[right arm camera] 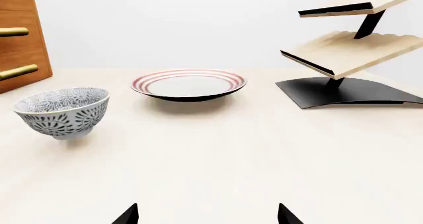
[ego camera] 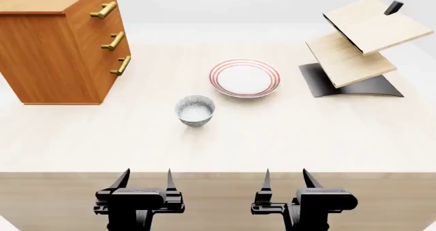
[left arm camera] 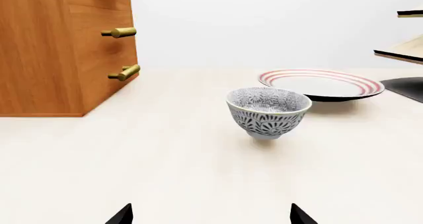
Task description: Open the top drawer of the cabinet and put the bowl in it.
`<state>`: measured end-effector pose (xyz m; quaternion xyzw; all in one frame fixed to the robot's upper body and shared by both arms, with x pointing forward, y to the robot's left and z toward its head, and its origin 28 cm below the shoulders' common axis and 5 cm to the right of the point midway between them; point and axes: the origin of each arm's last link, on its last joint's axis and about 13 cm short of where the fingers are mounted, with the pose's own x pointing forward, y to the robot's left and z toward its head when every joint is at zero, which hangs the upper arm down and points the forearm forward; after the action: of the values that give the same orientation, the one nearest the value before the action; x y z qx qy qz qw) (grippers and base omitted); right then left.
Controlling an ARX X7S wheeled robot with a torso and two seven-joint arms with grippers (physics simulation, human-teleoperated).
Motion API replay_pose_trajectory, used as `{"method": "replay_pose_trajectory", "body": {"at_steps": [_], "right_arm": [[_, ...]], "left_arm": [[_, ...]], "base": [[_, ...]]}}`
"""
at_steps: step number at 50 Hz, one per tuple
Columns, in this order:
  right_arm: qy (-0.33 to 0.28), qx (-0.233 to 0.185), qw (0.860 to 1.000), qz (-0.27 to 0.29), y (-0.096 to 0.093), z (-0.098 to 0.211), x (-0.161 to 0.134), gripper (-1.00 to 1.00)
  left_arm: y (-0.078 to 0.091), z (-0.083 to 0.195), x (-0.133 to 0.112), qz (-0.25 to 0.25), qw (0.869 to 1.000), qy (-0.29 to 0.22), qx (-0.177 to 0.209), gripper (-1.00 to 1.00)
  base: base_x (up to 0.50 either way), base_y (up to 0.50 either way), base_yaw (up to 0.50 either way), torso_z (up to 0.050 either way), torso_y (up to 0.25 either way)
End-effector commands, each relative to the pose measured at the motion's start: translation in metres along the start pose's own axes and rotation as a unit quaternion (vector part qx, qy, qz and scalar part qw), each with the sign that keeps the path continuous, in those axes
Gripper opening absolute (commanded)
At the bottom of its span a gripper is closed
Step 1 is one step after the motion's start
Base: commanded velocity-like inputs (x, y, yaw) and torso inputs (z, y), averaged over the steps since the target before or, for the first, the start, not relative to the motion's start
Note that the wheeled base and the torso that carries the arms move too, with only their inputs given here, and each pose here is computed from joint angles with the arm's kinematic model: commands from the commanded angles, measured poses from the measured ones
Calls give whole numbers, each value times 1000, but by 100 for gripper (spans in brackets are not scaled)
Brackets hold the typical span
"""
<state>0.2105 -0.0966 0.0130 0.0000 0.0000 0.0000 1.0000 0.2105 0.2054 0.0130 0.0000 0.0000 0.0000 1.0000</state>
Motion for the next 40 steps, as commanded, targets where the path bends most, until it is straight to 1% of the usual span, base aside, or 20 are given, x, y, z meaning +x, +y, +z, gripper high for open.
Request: {"method": "replay_pose_trajectory", "body": {"at_steps": [1, 7, 12, 16, 18, 40], "right_arm": [[0, -1, 1000, 0, 0, 0, 0, 100], [-1, -4, 1000, -1, 0, 4, 0, 100], [-6, -4, 1000, -1, 0, 8, -1, 100], [-11, -3, 1000, -1, 0, 12, -2, 100], [-14, -3, 1000, -1, 0, 14, -2, 100], [-23, -2, 1000, -1, 0, 18, -6, 100]], "left_arm": [[0, 1, 0, 3, 1000, -3, 0, 100], [1, 6, 2, 16, 1000, -18, 0, 100], [1, 9, 2, 14, 999, -35, 7, 100], [2, 13, 2, 14, 999, -40, 10, 100], [2, 15, 1, 10, 999, -44, 7, 100], [1, 20, -1, -9, 999, -42, 7, 100]], "base": [[0, 0, 0, 0, 0], [0, 0, 0, 0, 0], [0, 0, 0, 0, 0], [0, 0, 0, 0, 0], [0, 0, 0, 0, 0], [0, 0, 0, 50, 23]]}}
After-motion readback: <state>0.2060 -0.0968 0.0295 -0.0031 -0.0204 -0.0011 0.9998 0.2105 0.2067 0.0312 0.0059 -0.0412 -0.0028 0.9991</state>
